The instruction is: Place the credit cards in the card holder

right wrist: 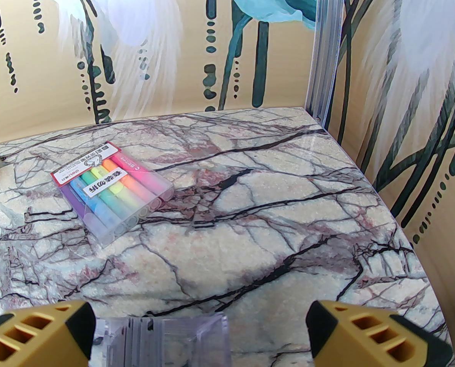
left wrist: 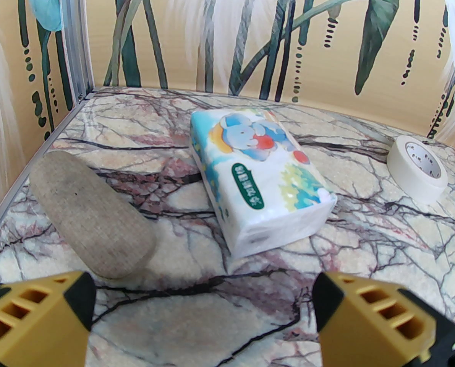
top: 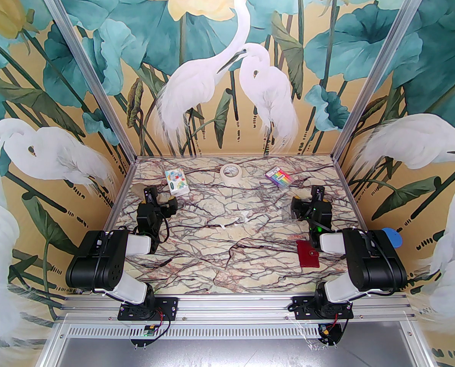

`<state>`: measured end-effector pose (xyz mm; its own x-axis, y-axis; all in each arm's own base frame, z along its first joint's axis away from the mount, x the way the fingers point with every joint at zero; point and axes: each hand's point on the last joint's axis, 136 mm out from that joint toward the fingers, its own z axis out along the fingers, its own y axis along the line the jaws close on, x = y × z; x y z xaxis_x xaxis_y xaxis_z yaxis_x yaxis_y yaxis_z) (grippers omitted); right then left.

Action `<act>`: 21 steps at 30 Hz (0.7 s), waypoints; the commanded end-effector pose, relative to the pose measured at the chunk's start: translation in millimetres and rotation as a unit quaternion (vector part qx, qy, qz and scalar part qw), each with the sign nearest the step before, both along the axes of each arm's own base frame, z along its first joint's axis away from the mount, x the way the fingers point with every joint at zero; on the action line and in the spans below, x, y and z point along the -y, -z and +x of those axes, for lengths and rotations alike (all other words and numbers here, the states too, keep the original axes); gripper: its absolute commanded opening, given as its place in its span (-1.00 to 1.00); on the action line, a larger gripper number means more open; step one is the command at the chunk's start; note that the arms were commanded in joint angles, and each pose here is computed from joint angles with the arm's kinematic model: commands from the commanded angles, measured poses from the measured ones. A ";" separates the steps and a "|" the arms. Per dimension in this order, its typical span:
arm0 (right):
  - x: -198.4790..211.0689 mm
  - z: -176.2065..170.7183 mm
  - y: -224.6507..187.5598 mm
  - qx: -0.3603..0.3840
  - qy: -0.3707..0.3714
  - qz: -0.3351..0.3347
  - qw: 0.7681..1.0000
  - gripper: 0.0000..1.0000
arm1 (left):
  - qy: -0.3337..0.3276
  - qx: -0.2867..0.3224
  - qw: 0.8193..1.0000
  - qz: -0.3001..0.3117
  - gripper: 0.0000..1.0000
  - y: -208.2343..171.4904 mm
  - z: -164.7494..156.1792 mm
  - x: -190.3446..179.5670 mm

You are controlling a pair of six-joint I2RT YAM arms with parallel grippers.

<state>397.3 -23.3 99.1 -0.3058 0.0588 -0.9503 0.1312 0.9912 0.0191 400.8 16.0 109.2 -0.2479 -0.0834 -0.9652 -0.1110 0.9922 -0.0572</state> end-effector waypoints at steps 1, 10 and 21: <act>0.3 4.1 -8.9 0.011 -0.001 -0.003 1.000 0.99 | 0.005 0.011 1.000 -0.008 0.99 -7.5 3.1 0.8; -0.3 4.3 -9.0 0.010 -0.003 -0.001 1.000 0.99 | 0.005 0.012 1.000 -0.008 0.99 -8.1 2.9 0.6; 16.4 -11.8 -92.6 0.002 0.072 0.055 0.996 0.99 | -0.050 0.048 0.991 -0.111 0.99 -127.5 -25.4 -9.1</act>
<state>396.4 -31.7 164.4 -0.2590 0.1052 -0.9601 0.1898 0.9802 0.0561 387.3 28.5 212.2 -0.0933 -0.1935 -0.9767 -0.1861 0.9670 -0.1738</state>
